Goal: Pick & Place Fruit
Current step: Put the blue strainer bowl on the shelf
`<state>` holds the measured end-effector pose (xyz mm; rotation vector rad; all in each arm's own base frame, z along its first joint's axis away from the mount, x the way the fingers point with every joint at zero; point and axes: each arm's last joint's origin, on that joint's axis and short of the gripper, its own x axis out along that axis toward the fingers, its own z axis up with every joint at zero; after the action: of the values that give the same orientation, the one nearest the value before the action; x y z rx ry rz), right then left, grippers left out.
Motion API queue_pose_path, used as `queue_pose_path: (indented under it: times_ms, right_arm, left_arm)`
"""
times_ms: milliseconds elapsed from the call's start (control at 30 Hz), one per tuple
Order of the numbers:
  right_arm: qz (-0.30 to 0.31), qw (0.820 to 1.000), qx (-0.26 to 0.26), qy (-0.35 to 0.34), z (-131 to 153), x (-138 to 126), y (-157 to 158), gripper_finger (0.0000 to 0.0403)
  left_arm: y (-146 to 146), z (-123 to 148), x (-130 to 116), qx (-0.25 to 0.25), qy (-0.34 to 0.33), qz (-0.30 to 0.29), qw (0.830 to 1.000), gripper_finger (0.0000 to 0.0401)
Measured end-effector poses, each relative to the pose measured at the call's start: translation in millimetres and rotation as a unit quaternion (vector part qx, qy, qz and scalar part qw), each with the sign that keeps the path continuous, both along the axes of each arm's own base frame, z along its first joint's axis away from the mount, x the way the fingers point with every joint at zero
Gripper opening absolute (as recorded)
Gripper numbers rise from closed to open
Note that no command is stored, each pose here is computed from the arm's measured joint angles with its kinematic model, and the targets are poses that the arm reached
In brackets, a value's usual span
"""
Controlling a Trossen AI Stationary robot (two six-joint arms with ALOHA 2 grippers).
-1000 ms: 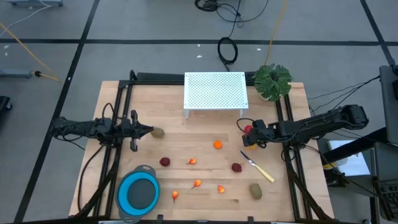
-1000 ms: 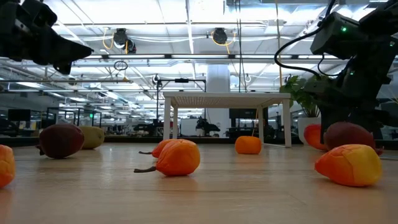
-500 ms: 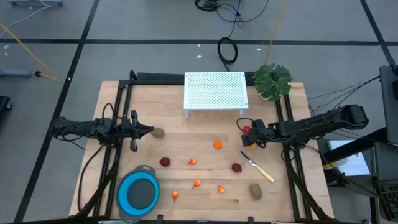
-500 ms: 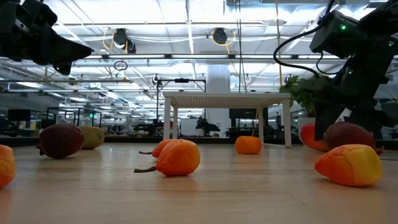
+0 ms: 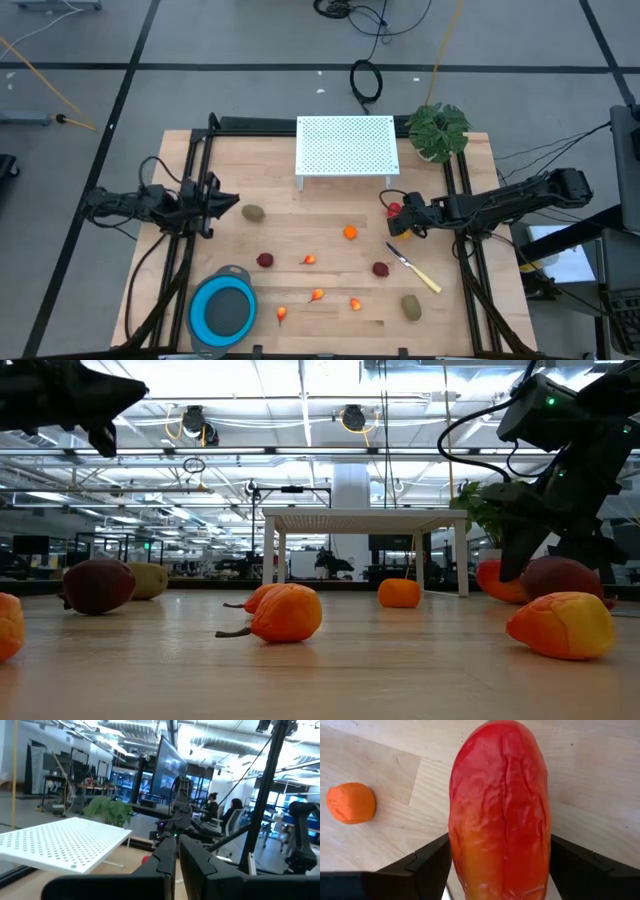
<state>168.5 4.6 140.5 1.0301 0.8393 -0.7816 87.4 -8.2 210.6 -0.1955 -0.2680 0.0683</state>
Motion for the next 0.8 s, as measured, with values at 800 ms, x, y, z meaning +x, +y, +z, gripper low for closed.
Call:
queue_pose_path:
  times_ms: [800]
  right_arm:
    - [0.047, 0.999, 0.005, -0.01, 1.9, 2.3, 1.7, 0.0288]
  left_arm:
    - [-25.8, 45.5, 41.7, 0.056, 0.226, -0.064, 0.97, 0.0021]
